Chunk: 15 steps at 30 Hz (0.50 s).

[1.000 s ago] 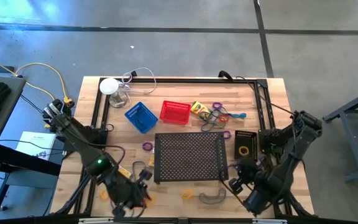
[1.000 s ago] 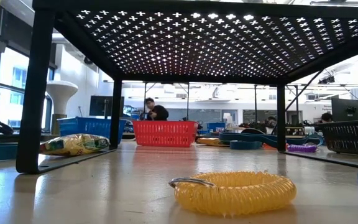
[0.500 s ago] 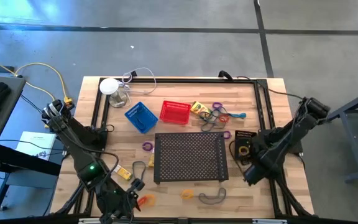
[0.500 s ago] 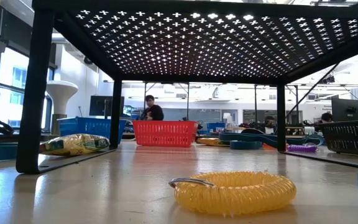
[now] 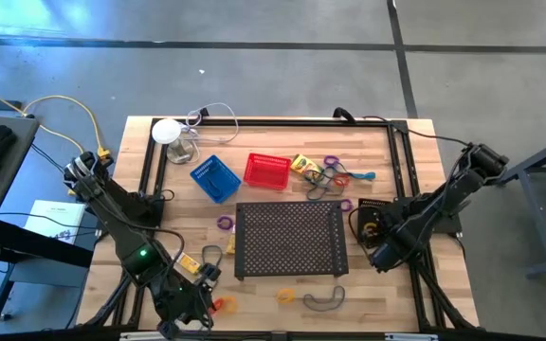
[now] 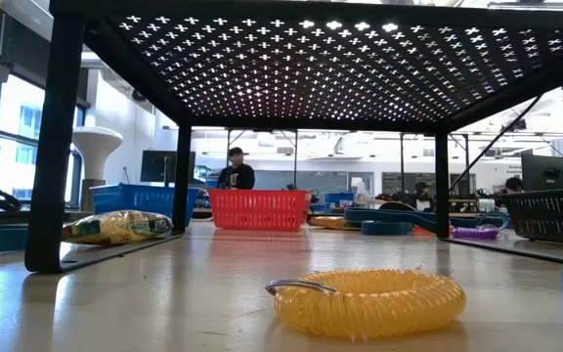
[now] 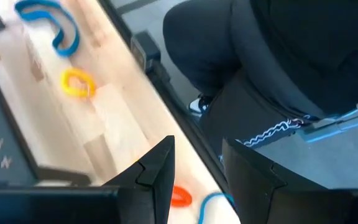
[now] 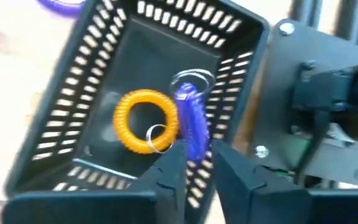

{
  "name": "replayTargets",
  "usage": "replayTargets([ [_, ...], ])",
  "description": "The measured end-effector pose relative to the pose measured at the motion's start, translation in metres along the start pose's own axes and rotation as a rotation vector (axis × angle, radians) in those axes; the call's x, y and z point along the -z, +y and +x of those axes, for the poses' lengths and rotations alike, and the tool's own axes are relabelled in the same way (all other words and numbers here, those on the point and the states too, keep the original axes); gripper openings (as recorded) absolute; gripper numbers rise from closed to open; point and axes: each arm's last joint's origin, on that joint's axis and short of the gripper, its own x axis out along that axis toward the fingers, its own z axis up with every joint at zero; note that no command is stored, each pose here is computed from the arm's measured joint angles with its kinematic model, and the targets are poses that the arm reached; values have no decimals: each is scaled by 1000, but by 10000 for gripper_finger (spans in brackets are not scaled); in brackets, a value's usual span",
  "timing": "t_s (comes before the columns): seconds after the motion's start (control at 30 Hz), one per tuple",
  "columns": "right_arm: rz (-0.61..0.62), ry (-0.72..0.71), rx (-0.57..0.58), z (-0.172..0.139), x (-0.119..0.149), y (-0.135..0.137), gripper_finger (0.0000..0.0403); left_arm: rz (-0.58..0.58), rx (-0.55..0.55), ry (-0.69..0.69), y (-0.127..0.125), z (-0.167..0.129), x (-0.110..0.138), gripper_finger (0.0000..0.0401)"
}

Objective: Pick & Place Office Desk Supplies
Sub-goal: Put the purple spring keychain into the black bin, then adjust the shelf

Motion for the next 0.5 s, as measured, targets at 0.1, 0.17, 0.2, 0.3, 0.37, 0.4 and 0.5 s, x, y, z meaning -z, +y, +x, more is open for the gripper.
replayTargets([
  [0.1, -64, -13, -57, 0, 1, 4, 110, -4, -16, 31, 4, 0, 2, 129],
  [0.17, -75, -31, -87, 0, 1, 7, 136, -10, -30, 42, 7, 0, 3, 129],
  [0.2, -77, -51, -95, 0, 1, 7, 150, -12, -44, 45, 8, 0, 3, 129],
  [0.3, -114, -101, -127, -1, 0, 8, 187, -14, -114, 65, 12, 0, 6, 129],
  [0.37, -166, -114, -156, -1, 1, 11, 206, -58, -179, 123, 16, -1, 13, 129],
  [0.4, -194, -122, -179, -1, 1, 13, 212, -97, -213, 164, 17, -2, 17, 129],
  [0.5, -262, -177, -303, -4, 5, 23, 224, -184, -322, 263, 23, -7, 29, 129],
])
